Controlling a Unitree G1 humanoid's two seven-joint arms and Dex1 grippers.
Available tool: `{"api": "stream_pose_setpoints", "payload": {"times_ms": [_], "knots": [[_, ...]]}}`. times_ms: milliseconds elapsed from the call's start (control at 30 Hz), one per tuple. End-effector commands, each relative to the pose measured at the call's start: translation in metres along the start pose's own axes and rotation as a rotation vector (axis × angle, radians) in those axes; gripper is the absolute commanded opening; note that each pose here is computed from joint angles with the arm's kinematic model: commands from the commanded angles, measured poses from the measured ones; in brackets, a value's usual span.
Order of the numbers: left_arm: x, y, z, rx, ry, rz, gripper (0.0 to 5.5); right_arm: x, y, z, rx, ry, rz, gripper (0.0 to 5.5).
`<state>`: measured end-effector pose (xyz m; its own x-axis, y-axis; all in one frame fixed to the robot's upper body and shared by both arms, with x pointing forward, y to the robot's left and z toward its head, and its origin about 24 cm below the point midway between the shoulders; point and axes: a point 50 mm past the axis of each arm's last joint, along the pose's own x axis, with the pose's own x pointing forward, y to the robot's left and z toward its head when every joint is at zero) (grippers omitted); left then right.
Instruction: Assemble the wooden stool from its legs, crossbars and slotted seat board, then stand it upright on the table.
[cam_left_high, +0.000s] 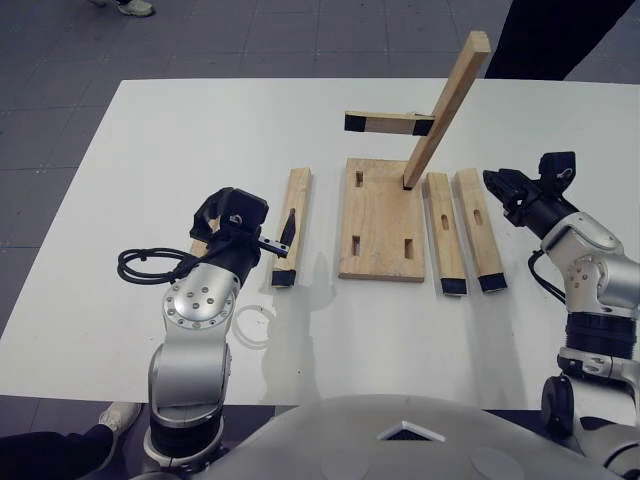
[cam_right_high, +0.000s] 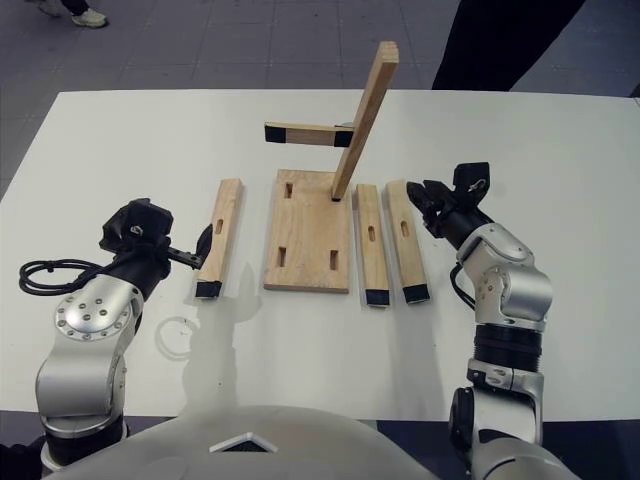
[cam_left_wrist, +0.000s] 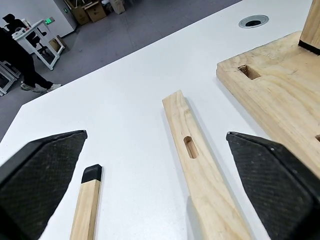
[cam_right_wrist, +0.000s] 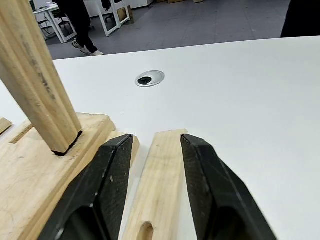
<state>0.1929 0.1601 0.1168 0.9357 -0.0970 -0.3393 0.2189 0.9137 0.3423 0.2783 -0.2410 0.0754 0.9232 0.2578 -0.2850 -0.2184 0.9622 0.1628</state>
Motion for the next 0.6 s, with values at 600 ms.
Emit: {"api": "stream_pose_setpoints", "payload": {"times_ms": [600], "knots": [[0.038, 0.023, 0.026, 0.050, -0.291, 0.116, 5.20, -0.122, 0.027, -0.086, -0.393, 0.088, -0.049, 3.64]]}}
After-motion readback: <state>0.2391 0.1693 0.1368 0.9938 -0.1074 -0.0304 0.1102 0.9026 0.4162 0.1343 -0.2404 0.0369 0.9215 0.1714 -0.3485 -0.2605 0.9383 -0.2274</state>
